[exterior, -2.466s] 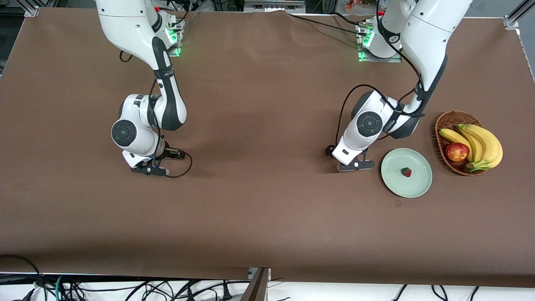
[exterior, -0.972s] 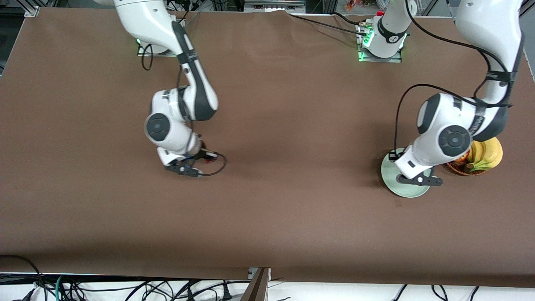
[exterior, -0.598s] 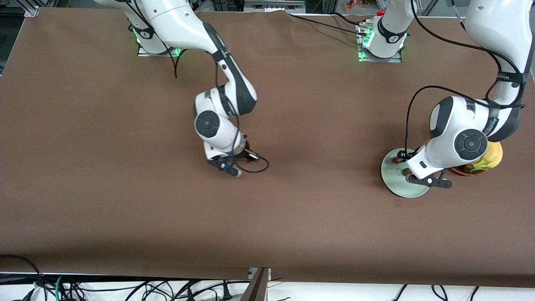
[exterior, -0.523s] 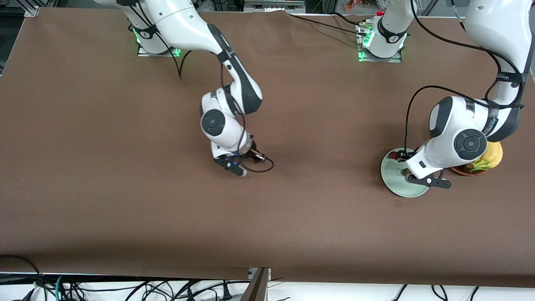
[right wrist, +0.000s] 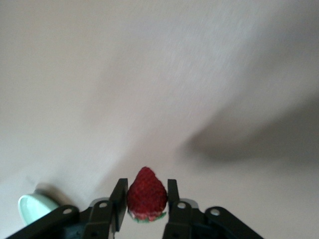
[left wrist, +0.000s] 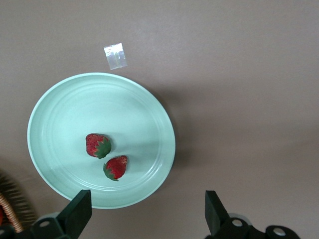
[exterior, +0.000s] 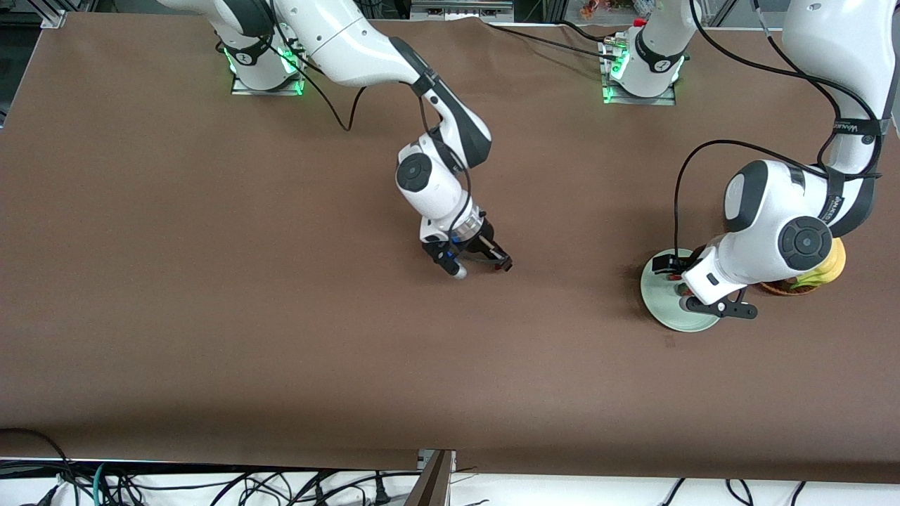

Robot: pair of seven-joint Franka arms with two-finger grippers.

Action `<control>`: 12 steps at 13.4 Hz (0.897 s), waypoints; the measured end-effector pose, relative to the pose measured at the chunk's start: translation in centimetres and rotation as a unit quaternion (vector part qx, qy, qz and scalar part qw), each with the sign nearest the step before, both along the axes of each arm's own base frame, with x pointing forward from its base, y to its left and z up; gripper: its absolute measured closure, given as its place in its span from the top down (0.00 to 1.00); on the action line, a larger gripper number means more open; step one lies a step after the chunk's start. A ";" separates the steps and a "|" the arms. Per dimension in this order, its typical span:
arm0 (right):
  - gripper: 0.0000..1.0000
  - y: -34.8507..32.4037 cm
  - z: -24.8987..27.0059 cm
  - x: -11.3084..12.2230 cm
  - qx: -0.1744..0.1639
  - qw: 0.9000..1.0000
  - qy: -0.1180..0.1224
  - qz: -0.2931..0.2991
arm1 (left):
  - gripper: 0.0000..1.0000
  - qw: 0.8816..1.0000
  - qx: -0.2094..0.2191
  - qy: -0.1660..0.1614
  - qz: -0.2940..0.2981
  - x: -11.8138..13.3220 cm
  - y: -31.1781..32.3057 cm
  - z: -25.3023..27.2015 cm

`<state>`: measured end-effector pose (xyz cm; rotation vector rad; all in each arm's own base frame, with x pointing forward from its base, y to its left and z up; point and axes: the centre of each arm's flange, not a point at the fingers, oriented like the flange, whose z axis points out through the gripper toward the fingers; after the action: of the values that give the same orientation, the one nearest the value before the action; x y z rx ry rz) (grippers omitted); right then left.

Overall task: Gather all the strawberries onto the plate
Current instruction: 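Open the left gripper over the plate while the right gripper releases mid-table, then reach the left gripper to the last strawberry while the right gripper withdraws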

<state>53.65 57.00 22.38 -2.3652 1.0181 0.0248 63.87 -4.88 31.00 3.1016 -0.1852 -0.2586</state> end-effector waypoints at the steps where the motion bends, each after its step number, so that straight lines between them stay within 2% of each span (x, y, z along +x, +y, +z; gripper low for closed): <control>1: 0.52 0.4 0.6 0.0 0.005 1.000 -0.003 0.000 | 1.00 1.000 -0.002 -0.001 -0.001 0.1 -0.5 0.3; 3: 0.72 0.2 2.2 0.8 0.011 1.000 -0.011 -0.003 | 1.00 1.000 -0.003 -0.001 0.002 0.1 -1.5 0.6; 4: 0.84 -0.7 3.2 1.6 0.003 1.000 -0.005 -0.003 | 1.00 1.000 -0.004 0.000 0.007 0.0 -1.8 0.6; 5: 0.95 -2.1 4.3 2.9 -0.017 1.000 0.007 0.003 | 1.00 1.000 -0.020 0.003 0.017 0.0 -2.3 0.7; 6: 1.00 -4.1 5.6 4.3 -0.048 0.999 0.019 0.015 | 1.00 0.998 -0.051 0.008 0.040 -0.1 -3.1 0.7; 8: 1.00 -8.4 8.1 6.7 -0.112 0.991 0.027 0.066 | 1.00 0.990 -0.108 0.005 0.088 0.3 -4.7 0.3; 10: 1.00 -12.9 9.6 8.6 -0.161 0.977 0.028 0.134 | 1.00 0.984 -0.116 -0.004 0.132 0.6 -7.7 -1.2; 12: 1.00 -17.8 10.9 10.4 -0.198 0.962 0.041 0.184 | 1.00 0.977 -0.115 -0.018 0.179 0.5 -12.3 -3.2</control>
<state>64.00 39.19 33.31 -2.9157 0.6489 0.0638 64.36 -17.23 27.85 2.8385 0.3182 -0.1566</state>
